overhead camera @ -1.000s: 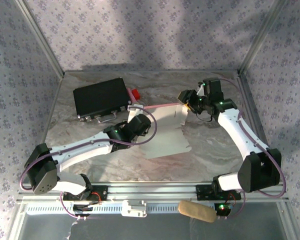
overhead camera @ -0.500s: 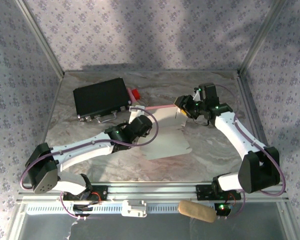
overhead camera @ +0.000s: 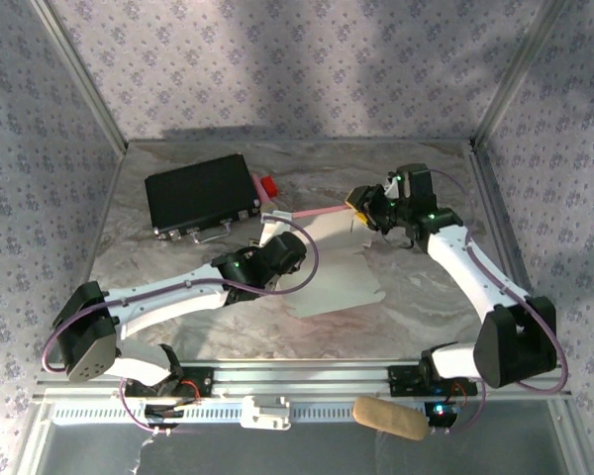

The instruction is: Fold the paper box

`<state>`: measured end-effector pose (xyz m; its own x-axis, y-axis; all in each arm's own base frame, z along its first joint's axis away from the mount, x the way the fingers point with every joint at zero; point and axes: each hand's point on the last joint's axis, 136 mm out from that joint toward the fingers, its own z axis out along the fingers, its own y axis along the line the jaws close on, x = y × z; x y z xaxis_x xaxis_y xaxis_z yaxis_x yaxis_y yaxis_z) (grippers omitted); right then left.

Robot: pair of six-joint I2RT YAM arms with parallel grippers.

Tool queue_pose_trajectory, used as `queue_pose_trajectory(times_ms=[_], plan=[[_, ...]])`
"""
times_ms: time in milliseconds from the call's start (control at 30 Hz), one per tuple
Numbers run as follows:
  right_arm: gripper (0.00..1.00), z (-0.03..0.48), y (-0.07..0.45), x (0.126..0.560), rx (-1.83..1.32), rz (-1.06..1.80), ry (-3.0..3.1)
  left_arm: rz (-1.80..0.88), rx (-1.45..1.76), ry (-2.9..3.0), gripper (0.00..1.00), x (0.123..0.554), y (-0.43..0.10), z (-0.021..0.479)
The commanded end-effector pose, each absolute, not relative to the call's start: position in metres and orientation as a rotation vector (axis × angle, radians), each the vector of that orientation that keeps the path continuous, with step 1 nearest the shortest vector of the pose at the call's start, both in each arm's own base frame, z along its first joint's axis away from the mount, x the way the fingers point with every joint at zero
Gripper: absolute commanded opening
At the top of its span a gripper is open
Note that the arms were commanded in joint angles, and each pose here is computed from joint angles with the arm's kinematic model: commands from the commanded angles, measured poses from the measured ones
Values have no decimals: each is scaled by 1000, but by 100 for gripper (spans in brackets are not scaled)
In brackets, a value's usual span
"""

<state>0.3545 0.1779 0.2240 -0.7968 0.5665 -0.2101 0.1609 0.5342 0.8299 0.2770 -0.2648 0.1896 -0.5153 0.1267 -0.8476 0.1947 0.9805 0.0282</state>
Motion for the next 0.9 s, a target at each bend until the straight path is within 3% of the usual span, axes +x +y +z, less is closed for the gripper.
queue_pose_trajectory(times_ms=[0,167,400,867], plan=[[51,244,160,340,569,1166,2222,-94,229,2080,0,275,-264,203],[56,219,112,311,647,1110,2101,-99,256,2058,0,276,-266,204],[50,155,121,277,580,968,2237,-133,290,2051,0,284,-276,210],[48,110,133,292,580,935,2330,-198,299,2051,0,284,-284,221]])
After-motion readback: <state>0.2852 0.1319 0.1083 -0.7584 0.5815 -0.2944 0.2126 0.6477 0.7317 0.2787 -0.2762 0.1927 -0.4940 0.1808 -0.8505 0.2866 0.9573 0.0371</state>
